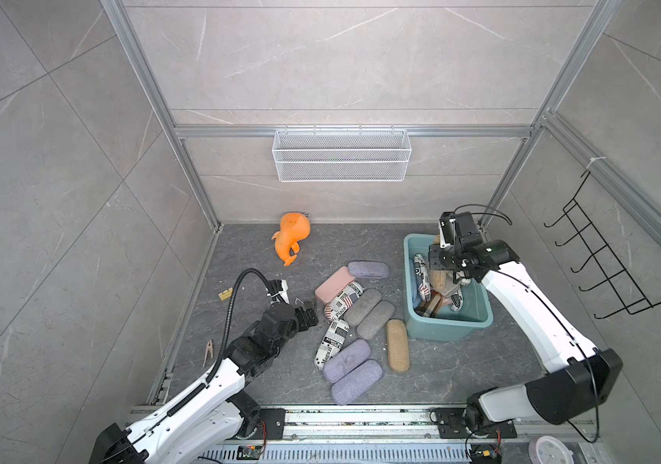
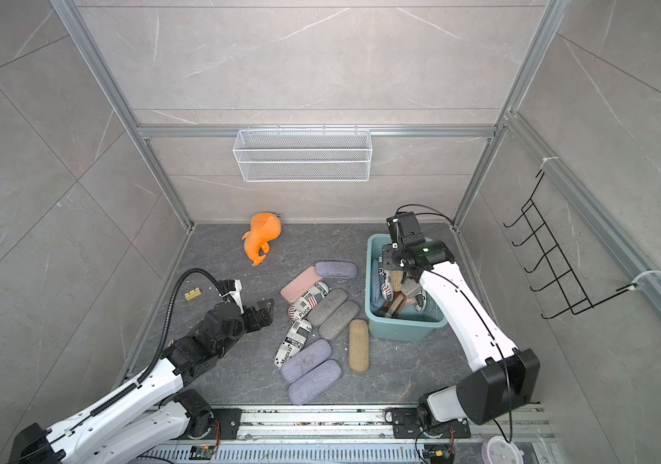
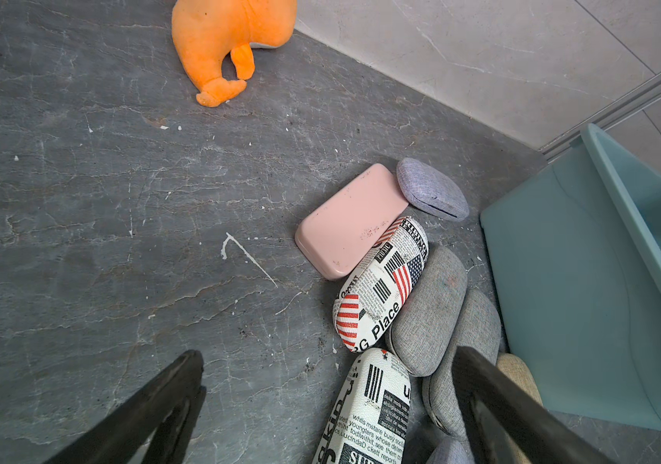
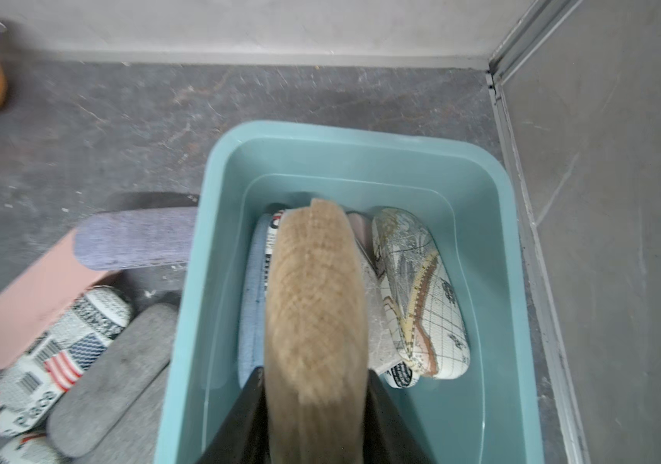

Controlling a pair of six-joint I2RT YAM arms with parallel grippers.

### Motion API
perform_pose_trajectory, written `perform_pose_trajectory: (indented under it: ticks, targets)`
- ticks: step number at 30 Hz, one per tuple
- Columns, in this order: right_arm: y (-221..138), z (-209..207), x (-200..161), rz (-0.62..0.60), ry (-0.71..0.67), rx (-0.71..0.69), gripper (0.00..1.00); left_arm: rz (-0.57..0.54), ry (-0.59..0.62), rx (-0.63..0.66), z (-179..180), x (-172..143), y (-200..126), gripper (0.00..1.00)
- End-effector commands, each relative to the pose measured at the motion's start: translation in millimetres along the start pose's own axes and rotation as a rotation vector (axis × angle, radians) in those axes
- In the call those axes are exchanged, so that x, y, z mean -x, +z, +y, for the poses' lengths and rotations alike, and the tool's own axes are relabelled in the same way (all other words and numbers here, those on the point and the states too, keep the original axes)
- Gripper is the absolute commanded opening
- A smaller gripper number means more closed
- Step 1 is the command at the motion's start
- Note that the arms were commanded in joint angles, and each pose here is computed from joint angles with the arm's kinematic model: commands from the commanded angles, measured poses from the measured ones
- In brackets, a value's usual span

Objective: Put the glasses cases into the storage boxes
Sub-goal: Place the glasses case in the storage box.

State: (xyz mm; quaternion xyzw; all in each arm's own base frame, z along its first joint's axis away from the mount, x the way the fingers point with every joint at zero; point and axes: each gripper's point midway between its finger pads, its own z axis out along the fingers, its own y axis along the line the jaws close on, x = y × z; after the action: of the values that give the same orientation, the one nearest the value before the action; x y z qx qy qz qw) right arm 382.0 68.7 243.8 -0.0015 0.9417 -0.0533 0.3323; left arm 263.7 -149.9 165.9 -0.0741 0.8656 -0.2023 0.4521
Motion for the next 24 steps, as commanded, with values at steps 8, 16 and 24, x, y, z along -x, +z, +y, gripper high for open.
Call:
perform_pose_trajectory:
  ticks: [8, 16, 24]
  targets:
    - [67, -2, -9, 0.123, -0.058, -0.095, 0.35, 0.128, 0.043, -0.021, -17, -9, 9, 0.98]
    - [72, 2, -6, 0.120, -0.024, -0.068, 0.55, 0.282, 0.123, -0.080, -34, -32, 21, 0.97]
    - [42, 9, -10, 0.071, 0.035, 0.034, 0.57, 0.389, 0.163, -0.090, -40, -48, 28, 0.91]
